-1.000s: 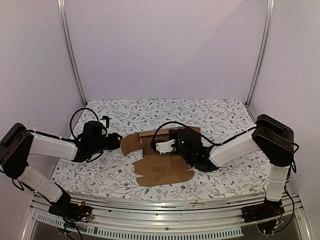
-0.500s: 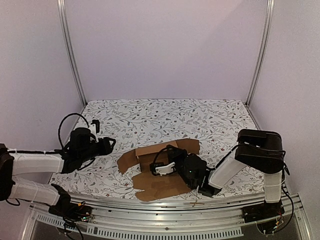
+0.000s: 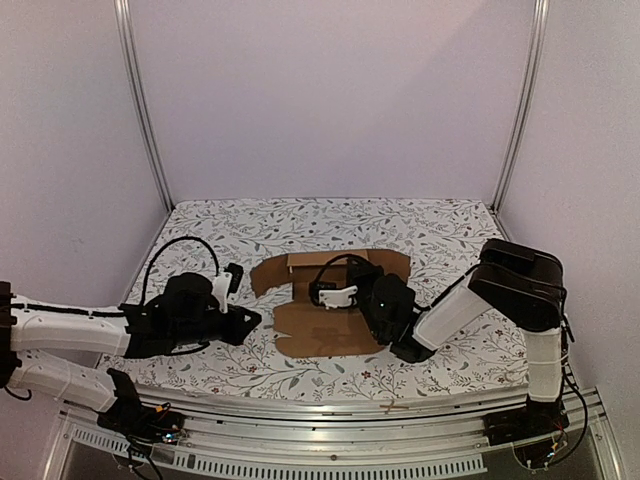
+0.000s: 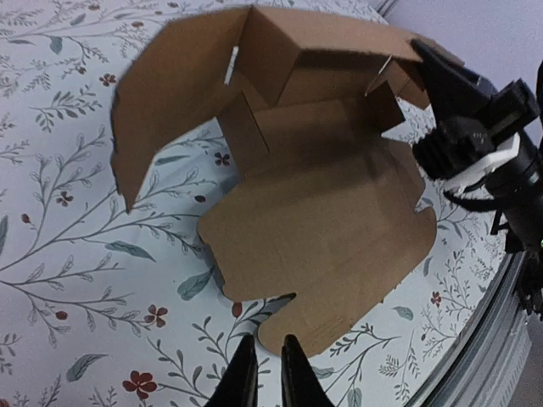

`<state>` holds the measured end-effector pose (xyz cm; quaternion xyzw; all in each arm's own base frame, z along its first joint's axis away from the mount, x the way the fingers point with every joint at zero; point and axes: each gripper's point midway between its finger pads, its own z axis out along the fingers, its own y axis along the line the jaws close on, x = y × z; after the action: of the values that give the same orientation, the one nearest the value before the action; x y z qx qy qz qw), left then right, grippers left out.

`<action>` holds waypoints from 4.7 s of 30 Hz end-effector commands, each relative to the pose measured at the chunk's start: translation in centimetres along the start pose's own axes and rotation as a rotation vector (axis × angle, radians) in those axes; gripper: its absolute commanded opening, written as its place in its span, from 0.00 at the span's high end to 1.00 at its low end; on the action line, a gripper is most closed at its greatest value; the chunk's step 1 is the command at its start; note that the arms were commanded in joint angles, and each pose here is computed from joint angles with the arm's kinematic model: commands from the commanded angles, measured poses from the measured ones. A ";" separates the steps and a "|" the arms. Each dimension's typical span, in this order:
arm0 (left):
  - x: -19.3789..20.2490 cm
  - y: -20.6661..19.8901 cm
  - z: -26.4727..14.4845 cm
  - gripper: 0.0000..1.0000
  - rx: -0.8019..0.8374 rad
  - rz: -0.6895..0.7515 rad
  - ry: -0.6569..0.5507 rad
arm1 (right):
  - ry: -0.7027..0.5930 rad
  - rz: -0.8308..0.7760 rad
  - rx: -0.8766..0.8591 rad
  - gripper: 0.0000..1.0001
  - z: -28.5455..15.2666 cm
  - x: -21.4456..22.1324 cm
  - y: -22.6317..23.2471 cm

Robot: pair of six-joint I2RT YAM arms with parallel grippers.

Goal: Fold the paper box

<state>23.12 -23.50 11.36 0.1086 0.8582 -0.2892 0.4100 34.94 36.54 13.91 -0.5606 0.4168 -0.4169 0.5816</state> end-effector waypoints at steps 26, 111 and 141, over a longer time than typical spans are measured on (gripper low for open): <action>8.3 -1.2 14.0 1.00 -0.123 0.022 0.401 | 0.026 -0.021 -0.189 1.00 -1.9 0.2 4.6; -3.1 1.3 14.6 0.45 -0.041 0.583 -0.023 | 0.036 0.031 -0.270 1.00 -3.2 -0.9 5.6; -2.4 -0.3 14.9 0.92 -0.081 0.608 -0.103 | -0.011 0.679 -1.185 0.28 -10.6 -2.6 -5.8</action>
<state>35.35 -31.64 7.00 0.3047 0.7779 -0.1209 0.5361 25.42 38.24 20.55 -0.6613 0.6443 -0.0210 0.3837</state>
